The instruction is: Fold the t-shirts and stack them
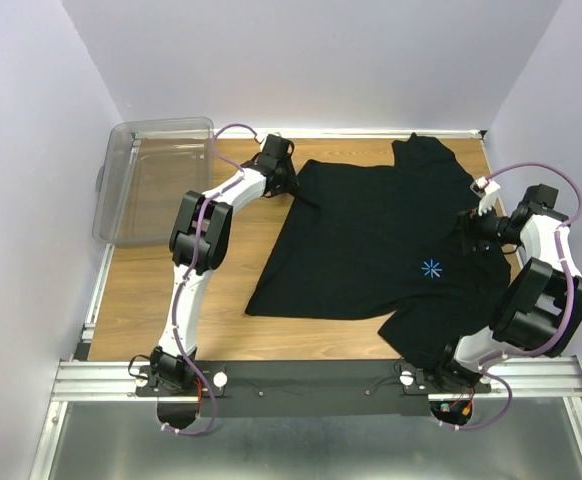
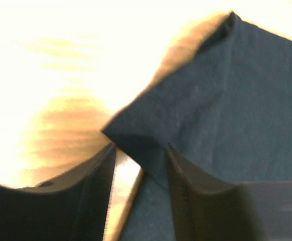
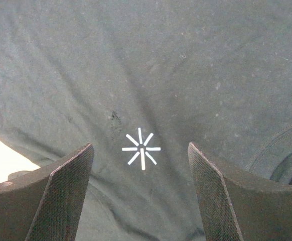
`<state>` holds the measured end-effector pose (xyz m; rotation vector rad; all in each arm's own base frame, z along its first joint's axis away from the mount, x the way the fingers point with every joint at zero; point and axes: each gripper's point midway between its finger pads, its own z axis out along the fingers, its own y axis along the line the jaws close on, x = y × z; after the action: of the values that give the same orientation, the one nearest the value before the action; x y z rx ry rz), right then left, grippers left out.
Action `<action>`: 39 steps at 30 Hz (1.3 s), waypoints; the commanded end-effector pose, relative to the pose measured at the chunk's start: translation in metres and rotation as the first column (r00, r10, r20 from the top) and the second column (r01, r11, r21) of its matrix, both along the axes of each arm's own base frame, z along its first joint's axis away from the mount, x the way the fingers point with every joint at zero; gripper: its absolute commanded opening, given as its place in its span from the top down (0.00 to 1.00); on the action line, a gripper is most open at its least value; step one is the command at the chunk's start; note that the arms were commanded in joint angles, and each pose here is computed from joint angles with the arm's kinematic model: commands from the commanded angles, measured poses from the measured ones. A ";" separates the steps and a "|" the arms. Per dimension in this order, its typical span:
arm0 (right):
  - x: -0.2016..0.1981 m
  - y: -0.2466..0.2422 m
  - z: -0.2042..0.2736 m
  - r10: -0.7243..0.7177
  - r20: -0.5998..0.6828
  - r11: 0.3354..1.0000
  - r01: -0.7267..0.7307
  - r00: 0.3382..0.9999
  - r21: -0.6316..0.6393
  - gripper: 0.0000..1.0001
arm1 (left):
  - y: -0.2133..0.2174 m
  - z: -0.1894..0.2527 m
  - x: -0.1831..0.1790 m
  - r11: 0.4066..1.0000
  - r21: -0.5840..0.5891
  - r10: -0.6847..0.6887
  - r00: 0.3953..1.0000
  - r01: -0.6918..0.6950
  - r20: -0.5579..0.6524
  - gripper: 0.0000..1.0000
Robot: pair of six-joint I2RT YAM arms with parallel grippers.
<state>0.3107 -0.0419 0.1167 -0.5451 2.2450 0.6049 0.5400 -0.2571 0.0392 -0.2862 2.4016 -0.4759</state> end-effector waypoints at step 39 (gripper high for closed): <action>0.001 0.006 -0.006 0.009 -0.018 1.000 -0.009 1.000 0.008 0.18 | 0.041 0.131 0.016 0.992 0.116 -0.088 0.939 0.052 0.332 1.00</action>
<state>0.2989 -0.0321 0.1071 -0.5457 2.2559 0.6444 0.5439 -0.2371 0.0563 -0.1433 2.3760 -0.4215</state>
